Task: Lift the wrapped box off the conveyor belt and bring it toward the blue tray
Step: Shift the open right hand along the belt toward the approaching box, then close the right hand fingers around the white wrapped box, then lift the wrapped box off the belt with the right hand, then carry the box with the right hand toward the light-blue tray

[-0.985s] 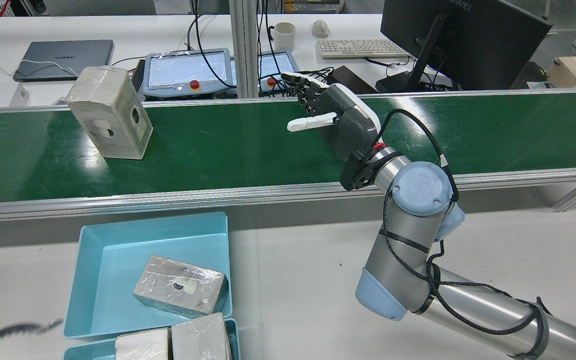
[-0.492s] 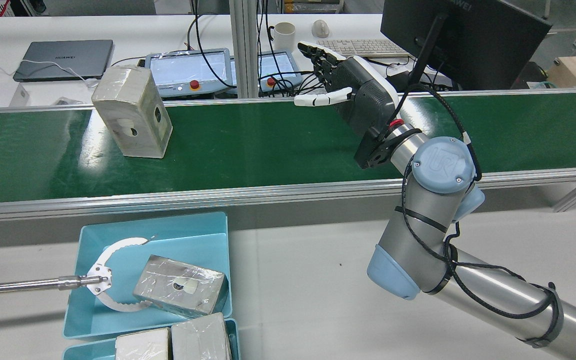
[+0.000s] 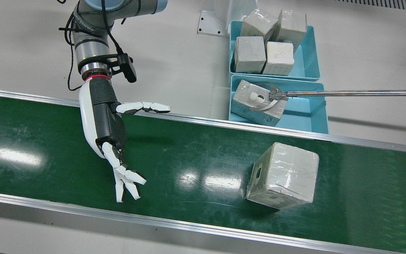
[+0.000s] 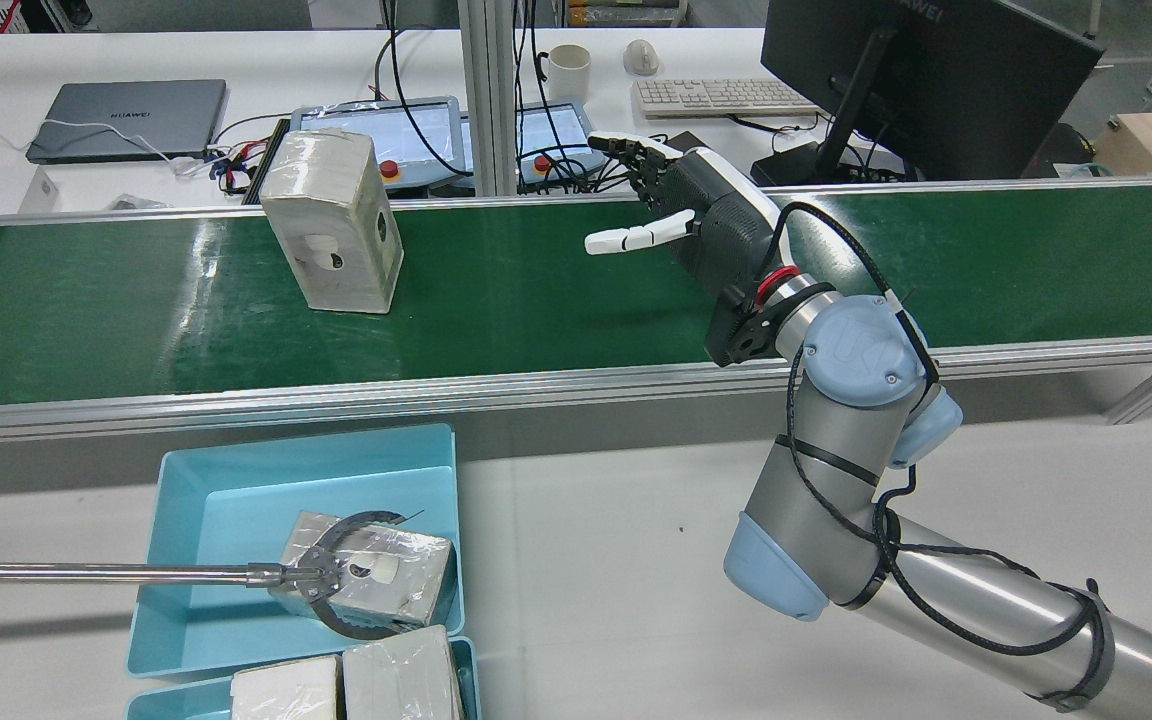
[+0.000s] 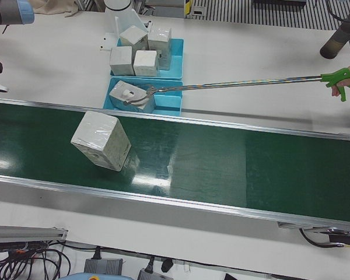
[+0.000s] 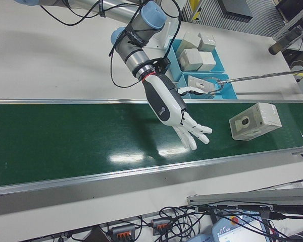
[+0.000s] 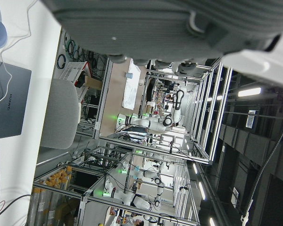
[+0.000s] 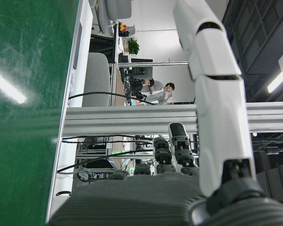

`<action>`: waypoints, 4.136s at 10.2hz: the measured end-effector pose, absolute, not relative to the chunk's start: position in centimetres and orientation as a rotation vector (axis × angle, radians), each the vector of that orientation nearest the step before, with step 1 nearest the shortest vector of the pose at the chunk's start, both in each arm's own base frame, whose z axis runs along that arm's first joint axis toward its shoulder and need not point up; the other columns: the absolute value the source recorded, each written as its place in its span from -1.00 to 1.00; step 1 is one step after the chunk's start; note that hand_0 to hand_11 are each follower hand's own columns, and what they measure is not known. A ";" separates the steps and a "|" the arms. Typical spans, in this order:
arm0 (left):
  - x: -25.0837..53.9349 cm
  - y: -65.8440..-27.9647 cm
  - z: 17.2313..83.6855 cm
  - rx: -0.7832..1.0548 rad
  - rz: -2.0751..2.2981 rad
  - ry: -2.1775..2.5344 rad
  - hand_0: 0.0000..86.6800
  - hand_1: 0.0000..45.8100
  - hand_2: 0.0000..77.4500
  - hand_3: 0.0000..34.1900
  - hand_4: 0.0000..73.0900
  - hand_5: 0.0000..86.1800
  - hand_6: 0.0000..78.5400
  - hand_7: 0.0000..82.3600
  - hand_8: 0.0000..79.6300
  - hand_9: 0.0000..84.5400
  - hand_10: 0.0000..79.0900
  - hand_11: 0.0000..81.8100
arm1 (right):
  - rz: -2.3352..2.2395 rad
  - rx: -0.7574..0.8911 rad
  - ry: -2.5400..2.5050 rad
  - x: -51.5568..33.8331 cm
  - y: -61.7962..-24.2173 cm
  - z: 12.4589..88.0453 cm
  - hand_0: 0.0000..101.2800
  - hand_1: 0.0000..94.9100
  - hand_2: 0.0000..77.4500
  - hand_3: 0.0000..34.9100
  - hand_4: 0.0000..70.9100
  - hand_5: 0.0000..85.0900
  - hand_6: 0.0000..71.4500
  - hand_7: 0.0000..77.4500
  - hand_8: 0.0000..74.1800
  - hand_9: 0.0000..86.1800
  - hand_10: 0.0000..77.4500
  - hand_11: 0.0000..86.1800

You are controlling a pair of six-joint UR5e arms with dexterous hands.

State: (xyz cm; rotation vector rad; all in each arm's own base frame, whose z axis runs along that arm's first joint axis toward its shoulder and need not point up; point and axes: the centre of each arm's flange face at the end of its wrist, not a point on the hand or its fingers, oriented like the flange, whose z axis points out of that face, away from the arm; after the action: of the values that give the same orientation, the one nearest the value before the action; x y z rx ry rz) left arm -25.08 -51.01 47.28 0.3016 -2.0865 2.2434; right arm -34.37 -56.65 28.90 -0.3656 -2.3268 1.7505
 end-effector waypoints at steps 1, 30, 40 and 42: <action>-25.1 -51.0 47.3 0.302 2.243 -2.087 -1.00 -1.00 -0.97 -1.00 -1.00 -0.97 -0.99 -0.99 -0.99 -0.99 -0.99 -0.99 | 1.754 -0.377 -2.326 -34.8 -56.8 29.3 0.00 -0.59 -0.59 -0.99 -0.69 -0.56 -0.92 -0.90 -1.00 -0.97 -1.00 -0.97; -25.1 -51.0 47.3 0.302 2.243 -2.087 -1.00 -1.00 -0.97 -1.00 -1.00 -0.97 -0.99 -0.99 -0.99 -1.00 -1.00 -0.99 | 1.789 -0.388 -2.314 -35.7 -58.1 33.3 0.00 -0.55 -0.48 -0.99 -0.72 -0.49 -0.91 -0.83 -1.00 -0.97 -1.00 -0.97; -25.1 -51.0 47.3 0.302 2.243 -2.087 -1.00 -1.00 -0.99 -1.00 -1.00 -0.97 -0.99 -0.99 -0.99 -0.99 -0.99 -0.99 | 1.711 -0.414 -2.399 -34.3 -56.7 20.4 -0.17 -0.98 -0.01 -0.91 -0.37 0.60 0.11 0.30 0.57 0.15 0.44 0.10; -25.1 -51.0 47.3 0.302 2.243 -2.087 -1.00 -1.00 -0.97 -1.00 -1.00 -0.97 -0.99 -0.99 -0.99 -0.99 -0.99 -0.99 | 1.640 -0.493 -2.408 -38.0 -54.0 17.4 -0.15 -0.98 0.21 -0.98 -0.18 0.87 0.37 0.85 0.82 0.67 0.54 0.66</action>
State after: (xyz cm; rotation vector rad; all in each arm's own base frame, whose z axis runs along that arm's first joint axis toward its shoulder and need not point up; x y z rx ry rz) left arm -25.08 -51.01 47.27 0.3016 -2.0865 2.2434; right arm -38.00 -54.03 17.37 -0.4925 -2.4080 1.6405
